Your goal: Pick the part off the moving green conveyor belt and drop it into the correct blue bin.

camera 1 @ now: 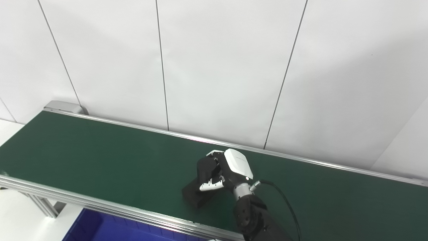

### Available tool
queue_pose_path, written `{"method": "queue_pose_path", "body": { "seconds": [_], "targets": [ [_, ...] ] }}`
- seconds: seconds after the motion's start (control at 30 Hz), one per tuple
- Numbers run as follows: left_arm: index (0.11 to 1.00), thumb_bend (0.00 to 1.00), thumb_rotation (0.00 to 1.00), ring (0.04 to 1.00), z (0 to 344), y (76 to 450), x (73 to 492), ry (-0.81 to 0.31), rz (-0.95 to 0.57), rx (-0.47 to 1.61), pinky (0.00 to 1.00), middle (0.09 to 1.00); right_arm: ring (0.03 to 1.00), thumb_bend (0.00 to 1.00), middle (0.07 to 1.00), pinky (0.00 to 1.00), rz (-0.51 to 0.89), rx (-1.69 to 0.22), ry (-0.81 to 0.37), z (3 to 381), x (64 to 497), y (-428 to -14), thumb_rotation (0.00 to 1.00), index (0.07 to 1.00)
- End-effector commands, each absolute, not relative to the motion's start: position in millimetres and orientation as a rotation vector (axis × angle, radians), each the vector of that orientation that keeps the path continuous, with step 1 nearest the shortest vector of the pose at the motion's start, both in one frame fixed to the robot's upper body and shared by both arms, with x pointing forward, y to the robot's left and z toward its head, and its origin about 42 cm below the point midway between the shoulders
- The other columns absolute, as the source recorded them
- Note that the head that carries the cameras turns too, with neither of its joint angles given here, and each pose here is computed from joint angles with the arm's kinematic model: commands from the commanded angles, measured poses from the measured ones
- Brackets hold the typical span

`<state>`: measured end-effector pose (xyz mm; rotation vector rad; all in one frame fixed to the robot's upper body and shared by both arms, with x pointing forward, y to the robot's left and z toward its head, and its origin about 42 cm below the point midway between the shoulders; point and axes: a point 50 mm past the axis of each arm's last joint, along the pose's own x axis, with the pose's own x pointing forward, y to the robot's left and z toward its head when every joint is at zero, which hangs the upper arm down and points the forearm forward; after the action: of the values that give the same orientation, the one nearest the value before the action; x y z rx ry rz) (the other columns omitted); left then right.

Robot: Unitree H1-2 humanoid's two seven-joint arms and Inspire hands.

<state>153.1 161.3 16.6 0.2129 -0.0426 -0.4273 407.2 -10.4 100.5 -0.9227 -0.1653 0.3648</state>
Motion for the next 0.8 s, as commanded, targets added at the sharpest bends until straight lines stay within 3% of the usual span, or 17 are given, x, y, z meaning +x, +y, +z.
{"method": "queue_pose_path", "body": {
  "seconds": [0.0, 0.33, 0.37, 0.53, 0.67, 0.77],
  "targets": [
    [0.694, 0.97, 0.21, 0.671, 28.0, 160.8, 157.3, -0.109, -0.421, 0.186, 0.63, 0.694, 0.433, 0.51, 0.563, 0.40, 0.312, -0.885, -0.289, 117.5, 413.0, -6.5, 0.00, 0.484],
    [0.693, 0.93, 0.17, 0.683, 34.7, 168.9, 154.0, -0.113, -0.425, 0.161, 0.67, 0.689, 0.441, 0.51, 0.559, 0.42, 0.170, -0.719, -0.371, 131.7, 388.0, -31.7, 0.00, 0.479],
    [0.696, 0.93, 0.16, 0.689, 35.4, 169.7, 153.7, -0.114, -0.426, 0.159, 0.69, 0.690, 0.421, 0.51, 0.550, 0.36, 0.163, -0.710, -0.374, 133.3, 384.6, -35.1, 0.00, 0.496],
    [0.700, 0.92, 0.13, 0.685, 40.2, 175.0, 151.4, -0.116, -0.433, 0.143, 0.68, 0.692, 0.411, 0.51, 0.537, 0.31, 0.100, -0.649, -0.370, 141.9, 364.6, -55.2, 0.00, 0.500],
    [0.704, 0.92, 0.13, 0.677, 45.1, 181.0, 150.5, -0.122, -0.437, 0.128, 0.67, 0.695, 0.442, 0.51, 0.558, 0.41, 0.045, -0.623, -0.381, 149.0, 348.3, -71.7, 0.00, 0.471],
    [0.705, 0.91, 0.13, 0.674, 49.0, 185.9, 150.0, -0.129, -0.440, 0.129, 0.66, 0.696, 0.443, 0.51, 0.557, 0.41, 0.018, -0.576, -0.393, 153.7, 336.1, -84.0, 0.00, 0.465]
  ]
}}
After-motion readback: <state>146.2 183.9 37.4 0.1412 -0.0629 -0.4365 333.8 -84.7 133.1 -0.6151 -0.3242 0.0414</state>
